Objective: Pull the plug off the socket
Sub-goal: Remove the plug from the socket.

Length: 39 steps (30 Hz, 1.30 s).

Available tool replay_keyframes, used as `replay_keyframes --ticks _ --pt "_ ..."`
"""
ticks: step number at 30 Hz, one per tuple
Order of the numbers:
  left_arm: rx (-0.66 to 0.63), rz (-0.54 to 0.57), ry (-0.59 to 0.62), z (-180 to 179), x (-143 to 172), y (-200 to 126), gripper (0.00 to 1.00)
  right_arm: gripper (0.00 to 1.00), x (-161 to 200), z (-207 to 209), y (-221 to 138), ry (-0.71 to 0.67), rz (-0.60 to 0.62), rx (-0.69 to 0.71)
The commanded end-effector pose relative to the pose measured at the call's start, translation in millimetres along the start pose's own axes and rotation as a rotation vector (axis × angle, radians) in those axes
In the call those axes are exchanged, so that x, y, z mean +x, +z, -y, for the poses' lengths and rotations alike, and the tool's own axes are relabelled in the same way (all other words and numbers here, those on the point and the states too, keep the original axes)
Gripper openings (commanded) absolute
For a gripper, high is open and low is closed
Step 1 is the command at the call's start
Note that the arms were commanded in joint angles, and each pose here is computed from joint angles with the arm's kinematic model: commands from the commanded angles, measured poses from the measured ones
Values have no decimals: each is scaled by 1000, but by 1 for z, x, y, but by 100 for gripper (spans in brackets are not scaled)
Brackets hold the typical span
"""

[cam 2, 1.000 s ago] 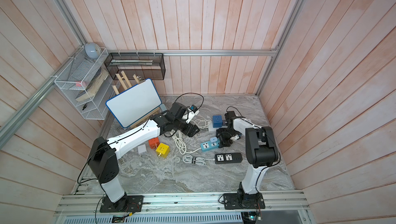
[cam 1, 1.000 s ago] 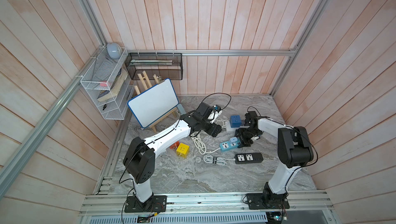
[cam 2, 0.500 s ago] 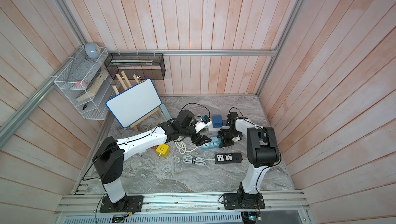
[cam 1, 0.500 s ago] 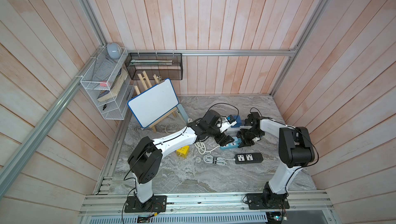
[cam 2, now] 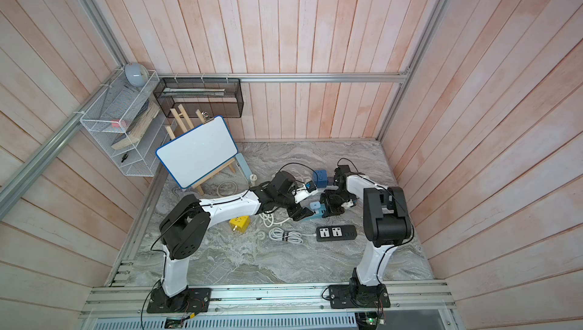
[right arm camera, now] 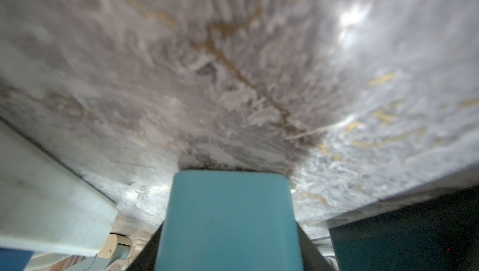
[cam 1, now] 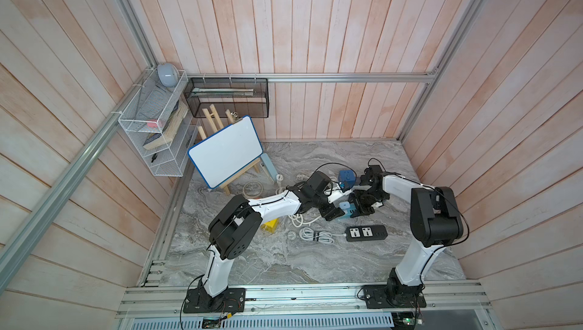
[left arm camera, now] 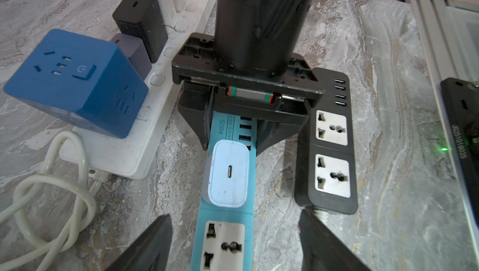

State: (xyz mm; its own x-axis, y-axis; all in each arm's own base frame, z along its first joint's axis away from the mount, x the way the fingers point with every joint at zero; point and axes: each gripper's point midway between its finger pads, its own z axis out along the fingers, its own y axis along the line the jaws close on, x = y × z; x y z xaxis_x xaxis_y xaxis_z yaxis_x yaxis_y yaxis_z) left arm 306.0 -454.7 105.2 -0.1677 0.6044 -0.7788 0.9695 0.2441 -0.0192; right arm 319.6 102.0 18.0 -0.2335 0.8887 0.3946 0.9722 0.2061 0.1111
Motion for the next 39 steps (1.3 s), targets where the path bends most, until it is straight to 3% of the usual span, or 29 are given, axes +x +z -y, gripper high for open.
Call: replay_keyframes --ticks 1,13,18,39 --pt "-64 41 71 -7 -18 6 80 8 -33 29 20 0 132 124" --pt "-133 31 134 -15 -15 32 69 1 -33 27 17 -43 136 157" --pt "-142 22 136 -16 -10 36 57 0 -33 25 17 -40 135 155" --pt "-96 14 100 -9 6 48 54 0 -31 21 18 -41 134 158"
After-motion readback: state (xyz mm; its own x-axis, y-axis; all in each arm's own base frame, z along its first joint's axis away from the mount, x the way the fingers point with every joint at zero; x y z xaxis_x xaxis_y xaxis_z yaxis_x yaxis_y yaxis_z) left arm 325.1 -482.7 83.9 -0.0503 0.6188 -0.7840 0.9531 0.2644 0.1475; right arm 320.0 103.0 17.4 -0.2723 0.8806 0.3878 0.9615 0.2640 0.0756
